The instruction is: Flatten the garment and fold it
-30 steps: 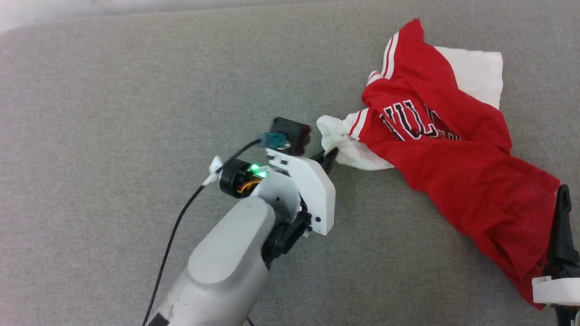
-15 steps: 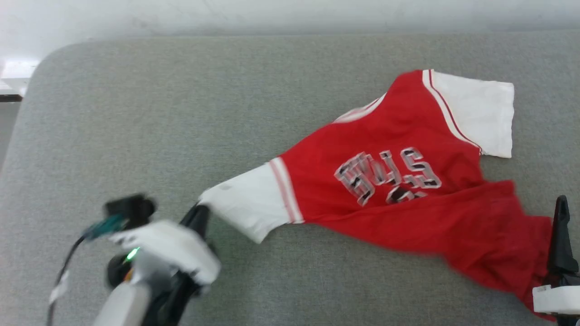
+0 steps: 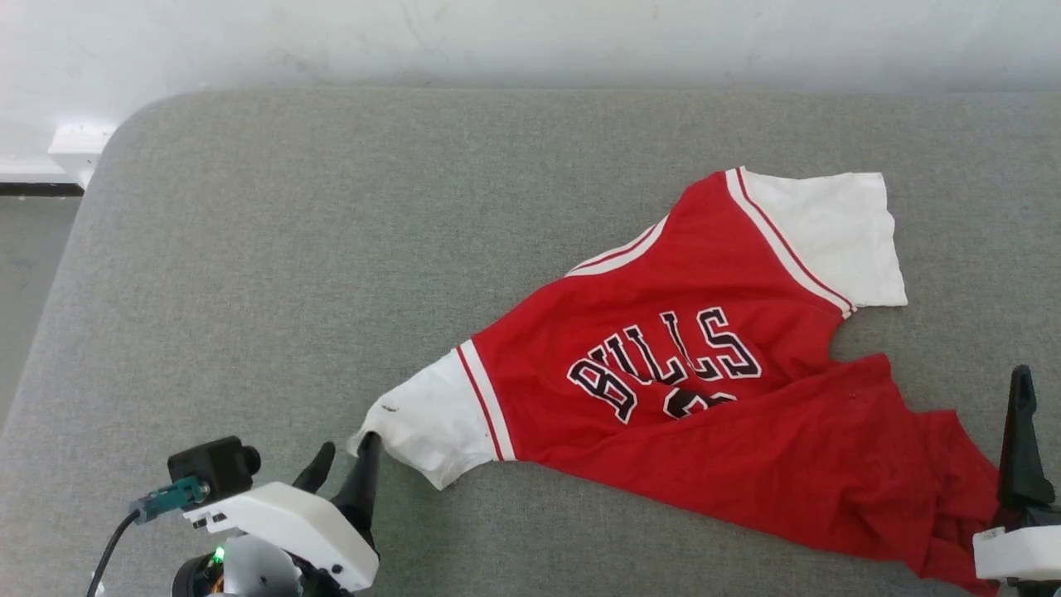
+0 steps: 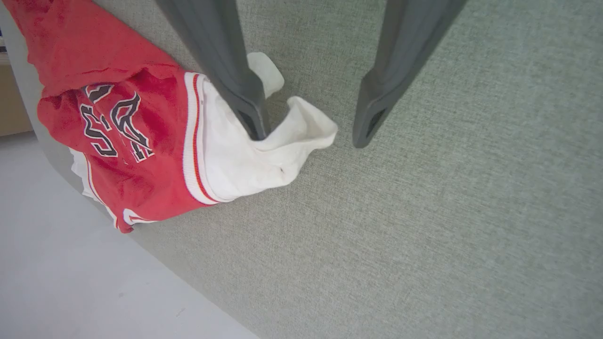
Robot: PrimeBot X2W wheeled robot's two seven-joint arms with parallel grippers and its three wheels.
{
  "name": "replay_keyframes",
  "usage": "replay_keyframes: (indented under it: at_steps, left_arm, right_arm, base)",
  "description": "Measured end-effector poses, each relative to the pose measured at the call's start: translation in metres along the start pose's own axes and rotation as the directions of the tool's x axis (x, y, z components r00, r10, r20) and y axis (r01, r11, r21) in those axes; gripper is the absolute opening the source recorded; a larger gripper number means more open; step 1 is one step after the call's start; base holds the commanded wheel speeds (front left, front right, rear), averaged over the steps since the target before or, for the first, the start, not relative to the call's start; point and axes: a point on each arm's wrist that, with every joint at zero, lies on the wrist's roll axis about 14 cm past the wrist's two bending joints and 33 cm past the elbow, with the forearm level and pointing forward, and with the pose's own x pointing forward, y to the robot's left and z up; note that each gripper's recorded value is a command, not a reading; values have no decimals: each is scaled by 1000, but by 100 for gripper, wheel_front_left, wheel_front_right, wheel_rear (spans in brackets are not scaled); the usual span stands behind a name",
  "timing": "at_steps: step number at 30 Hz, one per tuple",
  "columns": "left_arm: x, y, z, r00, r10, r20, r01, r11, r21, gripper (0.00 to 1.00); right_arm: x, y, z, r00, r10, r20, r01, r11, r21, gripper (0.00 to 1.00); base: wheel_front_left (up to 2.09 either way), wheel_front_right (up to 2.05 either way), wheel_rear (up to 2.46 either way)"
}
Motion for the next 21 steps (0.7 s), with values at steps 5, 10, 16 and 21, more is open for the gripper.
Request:
replay_keyframes:
  at_steps: [5,10,16,21]
  left_arm:
    - [-4,3,8,1000,-7,-5,7,999,31,100]
    - [-11,13,42,995,28,97,-32,999,36,100]
    - [-7,1,55,994,-5,111,-7,994,106,100]
    - [12,-16,27,997,-61,-46,69,975,210,100]
  right_arm:
    - [-1,0,1,1000,2,2,-2,1000,-3,100]
    - [0,1,-2,1000,3,-7,-3,1000,-3,100]
    - [3,3,-8,1000,10,-24,-10,1000,-3,100]
    - [6,7,-13,999,19,-35,-19,1000,-2,100]
  base:
    - [0,0,0]
    - [0,0,0]
    - [0,0,0]
    - [0,0,0]
